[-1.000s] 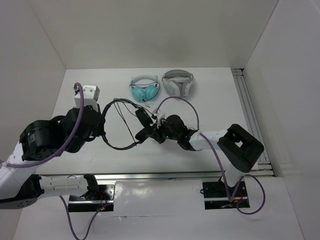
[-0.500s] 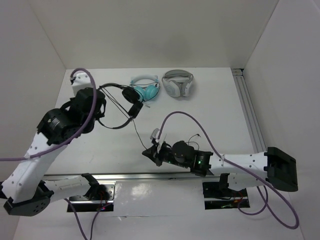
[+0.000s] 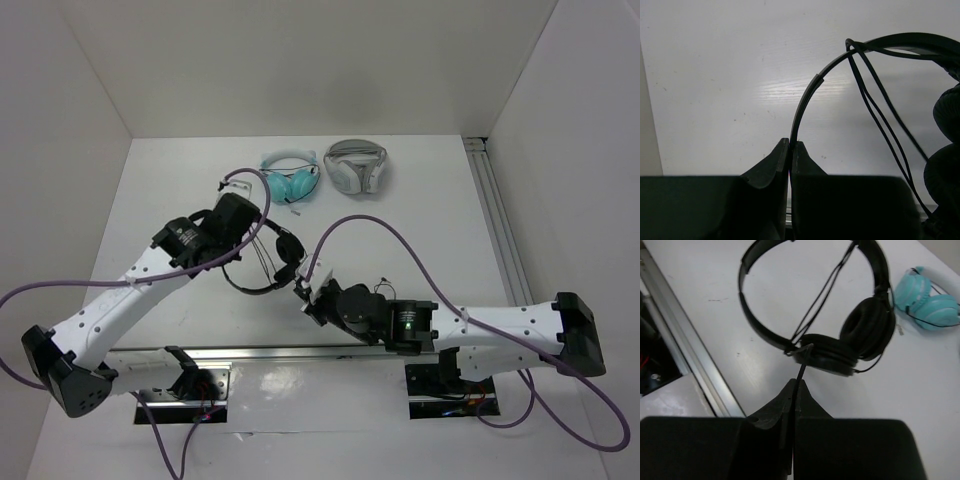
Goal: Wrap the headphones
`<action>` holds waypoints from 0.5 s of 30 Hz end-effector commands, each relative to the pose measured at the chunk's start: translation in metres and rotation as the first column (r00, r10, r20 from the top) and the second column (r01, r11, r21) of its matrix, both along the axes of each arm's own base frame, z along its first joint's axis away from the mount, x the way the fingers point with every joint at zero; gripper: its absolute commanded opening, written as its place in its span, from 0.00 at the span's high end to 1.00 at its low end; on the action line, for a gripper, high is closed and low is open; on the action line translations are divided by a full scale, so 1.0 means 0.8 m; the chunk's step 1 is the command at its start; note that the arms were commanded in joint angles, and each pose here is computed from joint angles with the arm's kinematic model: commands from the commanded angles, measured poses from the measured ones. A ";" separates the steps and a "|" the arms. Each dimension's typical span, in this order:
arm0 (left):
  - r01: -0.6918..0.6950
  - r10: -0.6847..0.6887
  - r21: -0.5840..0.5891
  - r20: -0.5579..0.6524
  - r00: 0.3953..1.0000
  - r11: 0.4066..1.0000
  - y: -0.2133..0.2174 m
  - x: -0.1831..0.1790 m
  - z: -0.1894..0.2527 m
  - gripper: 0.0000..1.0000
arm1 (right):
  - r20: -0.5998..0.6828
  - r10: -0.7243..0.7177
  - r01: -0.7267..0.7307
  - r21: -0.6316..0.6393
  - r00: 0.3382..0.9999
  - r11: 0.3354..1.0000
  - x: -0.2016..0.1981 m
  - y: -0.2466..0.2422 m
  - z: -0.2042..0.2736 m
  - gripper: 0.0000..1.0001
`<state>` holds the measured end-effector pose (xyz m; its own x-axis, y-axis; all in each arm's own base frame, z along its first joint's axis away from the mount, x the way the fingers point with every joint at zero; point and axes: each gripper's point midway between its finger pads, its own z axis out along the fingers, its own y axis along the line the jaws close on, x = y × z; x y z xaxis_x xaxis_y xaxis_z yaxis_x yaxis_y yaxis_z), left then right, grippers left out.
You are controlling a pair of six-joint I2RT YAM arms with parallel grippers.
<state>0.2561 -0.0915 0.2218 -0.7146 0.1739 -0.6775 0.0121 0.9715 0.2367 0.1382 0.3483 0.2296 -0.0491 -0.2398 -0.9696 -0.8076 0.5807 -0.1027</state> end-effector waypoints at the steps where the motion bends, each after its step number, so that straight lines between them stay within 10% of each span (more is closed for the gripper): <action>1: 0.116 -0.109 -0.089 0.074 0.991 0.989 -0.023 0.002 0.019 1.00 | 0.071 -0.128 0.132 -0.047 0.989 0.990 0.023 -0.031 0.031 1.00; 15: 0.480 -0.486 -0.081 -0.108 0.867 0.874 -0.120 -0.069 -0.037 1.00 | 0.240 -0.282 0.311 -0.094 0.929 0.946 0.058 -0.050 0.079 0.92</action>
<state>0.2084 -0.1720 0.1979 -0.6522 0.4324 -0.6227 0.4379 0.8854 0.1562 0.1750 0.3116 0.2675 0.0370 -0.3733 -0.9270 -0.6206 0.7185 -0.3141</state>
